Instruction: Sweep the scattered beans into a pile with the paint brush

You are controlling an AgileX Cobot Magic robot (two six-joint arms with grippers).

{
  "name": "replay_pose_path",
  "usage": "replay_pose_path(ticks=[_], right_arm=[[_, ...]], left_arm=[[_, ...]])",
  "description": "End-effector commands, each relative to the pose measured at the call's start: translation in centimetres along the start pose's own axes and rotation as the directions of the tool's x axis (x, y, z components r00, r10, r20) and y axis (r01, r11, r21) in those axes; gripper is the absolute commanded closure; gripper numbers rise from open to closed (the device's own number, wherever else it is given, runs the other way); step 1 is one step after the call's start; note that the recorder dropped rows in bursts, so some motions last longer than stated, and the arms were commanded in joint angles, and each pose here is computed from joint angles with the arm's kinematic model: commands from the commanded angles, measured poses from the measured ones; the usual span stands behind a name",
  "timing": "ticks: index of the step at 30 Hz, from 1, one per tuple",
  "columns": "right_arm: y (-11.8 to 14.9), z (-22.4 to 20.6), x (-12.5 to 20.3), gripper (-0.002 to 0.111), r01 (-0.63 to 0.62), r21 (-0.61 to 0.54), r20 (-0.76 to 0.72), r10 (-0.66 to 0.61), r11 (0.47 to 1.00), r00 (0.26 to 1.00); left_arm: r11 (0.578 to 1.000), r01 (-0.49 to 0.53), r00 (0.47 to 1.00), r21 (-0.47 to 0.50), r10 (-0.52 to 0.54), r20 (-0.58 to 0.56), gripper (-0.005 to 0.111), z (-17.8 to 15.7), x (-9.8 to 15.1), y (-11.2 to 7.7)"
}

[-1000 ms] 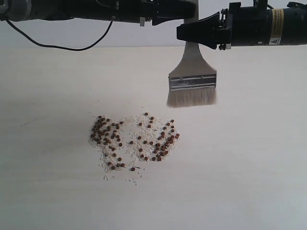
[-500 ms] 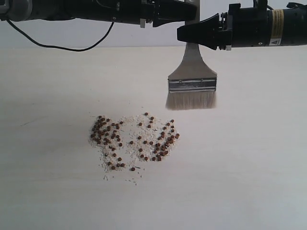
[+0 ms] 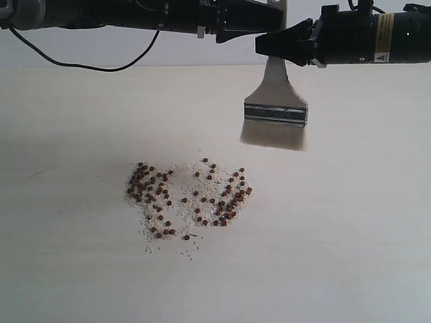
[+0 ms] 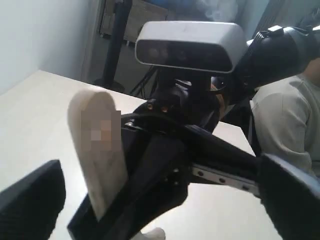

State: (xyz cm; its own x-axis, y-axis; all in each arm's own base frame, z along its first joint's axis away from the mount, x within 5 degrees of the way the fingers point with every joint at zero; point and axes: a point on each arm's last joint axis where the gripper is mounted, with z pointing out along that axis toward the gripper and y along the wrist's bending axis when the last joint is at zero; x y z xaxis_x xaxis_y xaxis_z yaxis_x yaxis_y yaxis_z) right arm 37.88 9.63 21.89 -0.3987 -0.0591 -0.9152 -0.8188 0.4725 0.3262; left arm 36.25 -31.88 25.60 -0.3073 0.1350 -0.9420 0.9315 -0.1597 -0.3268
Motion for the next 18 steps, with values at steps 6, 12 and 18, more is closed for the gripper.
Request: replay_pose_path(ticks=[6,12,18], right_arm=[[-2.4,-1.3,-1.0,0.108,0.117,0.365,-0.066,-0.100,0.923,0.993],[-1.6,-2.4,-3.4,0.108,0.103,0.451,0.011,-0.121,0.887,0.993],[2.7,-1.4,-6.2,0.108,0.254,0.563,-0.083,-0.252,0.786,0.964]], left_arm=[[0.998,0.037,0.999,-0.053,-0.038,-0.023,0.036,-2.5,-0.2,1.0],[0.978,0.155,0.987,-0.142,-0.160,-0.022,0.105,-6.5,-0.1,2.8],[0.964,0.152,0.985,-0.218,-0.166,-0.046,0.107,-9.9,-0.7,3.3]])
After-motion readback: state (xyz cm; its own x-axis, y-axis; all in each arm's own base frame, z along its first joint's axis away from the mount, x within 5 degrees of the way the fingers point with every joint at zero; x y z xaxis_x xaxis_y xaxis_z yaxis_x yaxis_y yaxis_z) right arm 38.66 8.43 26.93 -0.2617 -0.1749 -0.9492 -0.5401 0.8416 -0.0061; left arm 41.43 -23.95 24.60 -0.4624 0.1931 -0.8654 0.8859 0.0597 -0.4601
